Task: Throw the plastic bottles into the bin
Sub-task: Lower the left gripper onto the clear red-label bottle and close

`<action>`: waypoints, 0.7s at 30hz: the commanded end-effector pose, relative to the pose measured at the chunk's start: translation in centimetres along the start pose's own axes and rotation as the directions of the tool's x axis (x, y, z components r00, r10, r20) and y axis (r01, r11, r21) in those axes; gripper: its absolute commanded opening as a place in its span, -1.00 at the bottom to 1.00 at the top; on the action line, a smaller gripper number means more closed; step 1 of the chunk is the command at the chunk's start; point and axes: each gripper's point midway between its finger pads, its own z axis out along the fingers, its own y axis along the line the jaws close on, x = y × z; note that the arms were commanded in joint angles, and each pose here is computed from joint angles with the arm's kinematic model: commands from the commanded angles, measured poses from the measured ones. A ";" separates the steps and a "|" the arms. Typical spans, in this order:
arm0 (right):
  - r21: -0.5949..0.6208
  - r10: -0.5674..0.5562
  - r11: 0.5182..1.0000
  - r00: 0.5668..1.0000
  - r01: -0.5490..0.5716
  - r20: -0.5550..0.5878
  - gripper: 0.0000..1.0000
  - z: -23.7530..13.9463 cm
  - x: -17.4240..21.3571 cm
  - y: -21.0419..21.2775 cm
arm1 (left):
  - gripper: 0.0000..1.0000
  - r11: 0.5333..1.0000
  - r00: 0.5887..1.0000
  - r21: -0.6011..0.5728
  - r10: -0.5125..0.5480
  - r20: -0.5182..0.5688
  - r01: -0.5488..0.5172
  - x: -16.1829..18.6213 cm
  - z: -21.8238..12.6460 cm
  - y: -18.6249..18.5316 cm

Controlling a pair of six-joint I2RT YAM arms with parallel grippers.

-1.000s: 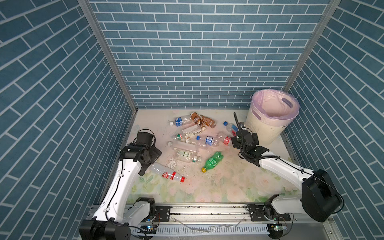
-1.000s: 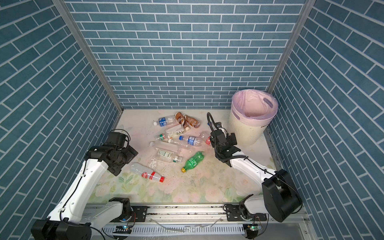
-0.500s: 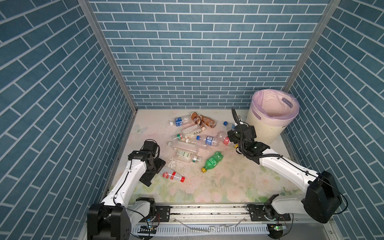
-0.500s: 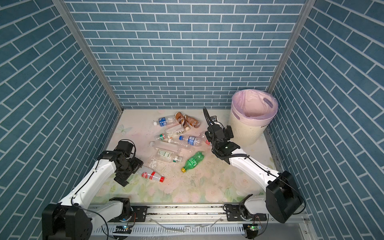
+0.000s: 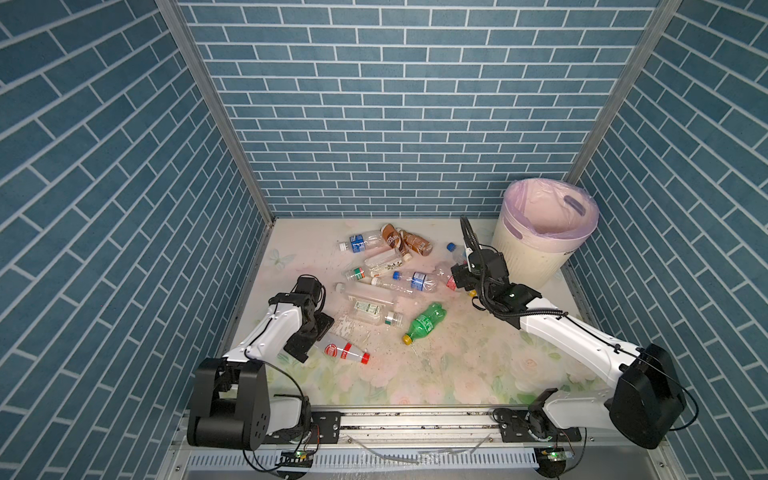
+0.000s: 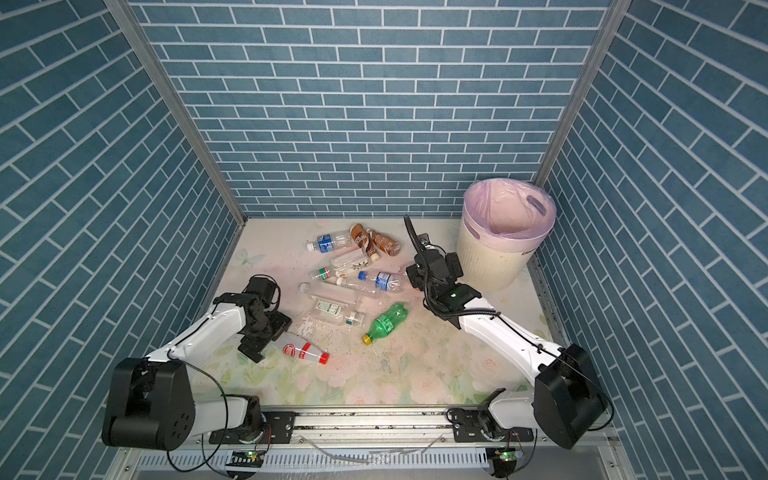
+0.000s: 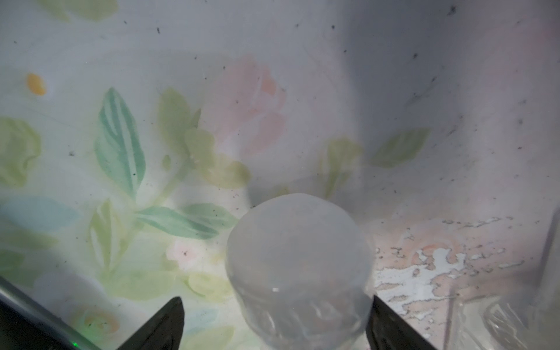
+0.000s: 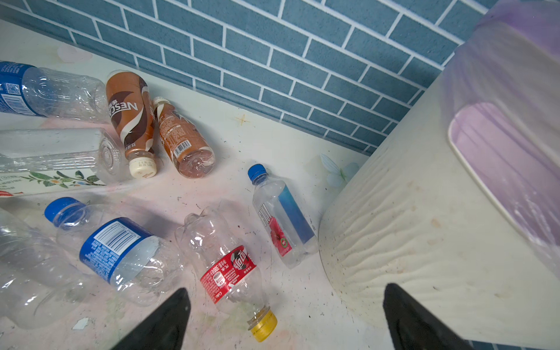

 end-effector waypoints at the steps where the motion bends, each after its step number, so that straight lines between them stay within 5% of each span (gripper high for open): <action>1: -0.007 0.011 1.000 1.000 -0.011 0.024 0.99 -0.2 -1.7 0.2 | 0.87 0.999 0.999 -0.029 0.019 0.026 -0.018 -0.6 0.6 0.0; 5: -0.021 0.014 1.000 1.000 -0.014 0.009 0.99 0.2 -1.2 0.6 | 0.69 0.999 0.999 -0.036 0.020 0.026 -0.019 -0.8 1.3 -0.5; 12: -0.053 0.023 0.998 0.999 -0.024 -0.022 0.98 0.6 -0.8 1.5 | 0.05 0.997 0.996 -0.017 0.080 0.040 -0.079 -1.5 1.0 -1.7; 21: -0.171 0.116 0.978 0.992 -0.122 -0.044 0.99 0.3 -2.4 3.4 | -0.05 0.975 0.965 0.108 0.172 0.199 -0.196 -4.3 -5.5 -4.9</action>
